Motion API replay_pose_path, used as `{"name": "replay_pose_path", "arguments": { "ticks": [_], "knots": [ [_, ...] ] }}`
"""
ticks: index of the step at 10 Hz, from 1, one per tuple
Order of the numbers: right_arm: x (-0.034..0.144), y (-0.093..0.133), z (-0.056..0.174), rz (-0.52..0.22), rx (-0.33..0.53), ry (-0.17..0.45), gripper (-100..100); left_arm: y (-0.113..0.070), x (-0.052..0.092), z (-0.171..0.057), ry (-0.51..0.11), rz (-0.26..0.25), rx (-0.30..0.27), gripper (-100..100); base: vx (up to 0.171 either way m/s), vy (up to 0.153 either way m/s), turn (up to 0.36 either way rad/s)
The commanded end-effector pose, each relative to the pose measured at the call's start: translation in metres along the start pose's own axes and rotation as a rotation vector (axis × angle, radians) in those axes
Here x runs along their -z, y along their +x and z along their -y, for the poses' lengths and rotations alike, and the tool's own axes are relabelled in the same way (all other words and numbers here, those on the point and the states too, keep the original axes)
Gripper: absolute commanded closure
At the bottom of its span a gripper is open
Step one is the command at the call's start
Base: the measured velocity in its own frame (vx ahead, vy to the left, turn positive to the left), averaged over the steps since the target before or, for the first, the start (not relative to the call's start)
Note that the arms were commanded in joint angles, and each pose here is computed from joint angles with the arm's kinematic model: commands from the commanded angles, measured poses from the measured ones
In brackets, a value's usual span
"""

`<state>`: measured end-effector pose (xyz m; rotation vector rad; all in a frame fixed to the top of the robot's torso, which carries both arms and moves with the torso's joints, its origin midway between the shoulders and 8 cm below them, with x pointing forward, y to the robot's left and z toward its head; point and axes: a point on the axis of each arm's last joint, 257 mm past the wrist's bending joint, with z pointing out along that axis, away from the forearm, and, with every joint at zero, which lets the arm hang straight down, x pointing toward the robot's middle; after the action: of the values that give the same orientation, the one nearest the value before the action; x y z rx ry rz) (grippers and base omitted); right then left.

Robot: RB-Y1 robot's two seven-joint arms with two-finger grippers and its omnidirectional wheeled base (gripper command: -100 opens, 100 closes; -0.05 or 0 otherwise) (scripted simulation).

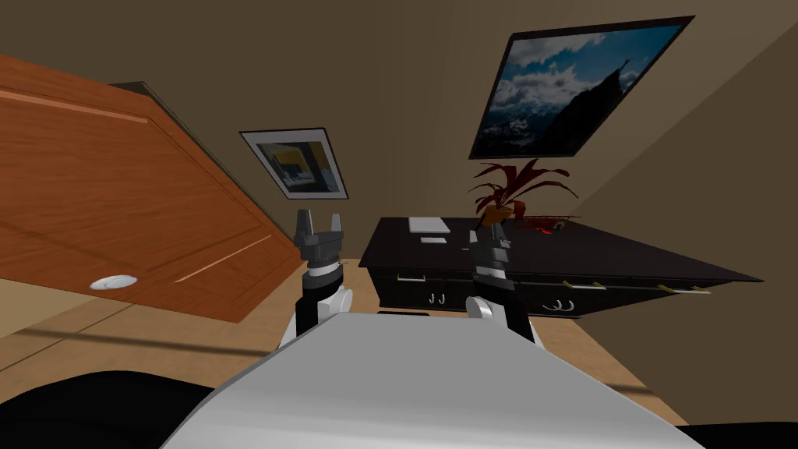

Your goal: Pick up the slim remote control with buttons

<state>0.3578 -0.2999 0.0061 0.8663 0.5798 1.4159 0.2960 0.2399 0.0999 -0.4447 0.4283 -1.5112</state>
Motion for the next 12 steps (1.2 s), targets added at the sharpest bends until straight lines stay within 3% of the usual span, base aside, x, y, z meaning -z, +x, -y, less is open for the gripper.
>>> {"name": "replay_pose_path", "arguments": {
  "ticks": [1, 4, 6, 7, 9, 10, 12],
  "knots": [
    [0.005, 0.002, 0.007, -0.029, 0.028, 0.02, -100, 0.0, 0.0, 0.0, 0.0, 0.0, 0.0, 0, -0.009, 0.013, -0.012],
    [0.025, 0.005, 0.034, -0.099, 0.11, 0.097, -100, 0.0, 0.0, 0.0, 0.0, 0.0, 0.0, 0, -0.04, 0.032, -0.01],
    [0.05, 0.004, 0.062, -0.151, 0.179, 0.173, -100, 0.0, 0.0, 0.0, 0.0, 0.0, 0.0, 0, -0.062, 0.048, 0.02],
    [0.05, 0.005, 0.062, -0.162, 0.185, 0.175, -100, 0.0, 0.0, 0.0, 0.0, 0.0, 0.0, 0, -0.048, 0.024, 0.006],
    [0.085, 0.0, 0.094, -0.221, 0.261, 0.267, -100, 0.0, 0.0, 0.0, 0.0, 0.0, 0.0, 0, -0.047, 0.027, 0.054],
    [0.086, 0.001, 0.094, -0.233, 0.267, 0.269, -100, 0.0, 0.0, 0.0, 0.0, 0.0, 0.0, 0, -0.043, 0.027, 0.02],
    [0.13, -0.007, 0.125, -0.3, 0.345, 0.369, -100, 0.0, 0.0, 0.0, 0.0, 0.0, 0.0, 0, -0.054, 0.047, 0.09]
  ]
}}
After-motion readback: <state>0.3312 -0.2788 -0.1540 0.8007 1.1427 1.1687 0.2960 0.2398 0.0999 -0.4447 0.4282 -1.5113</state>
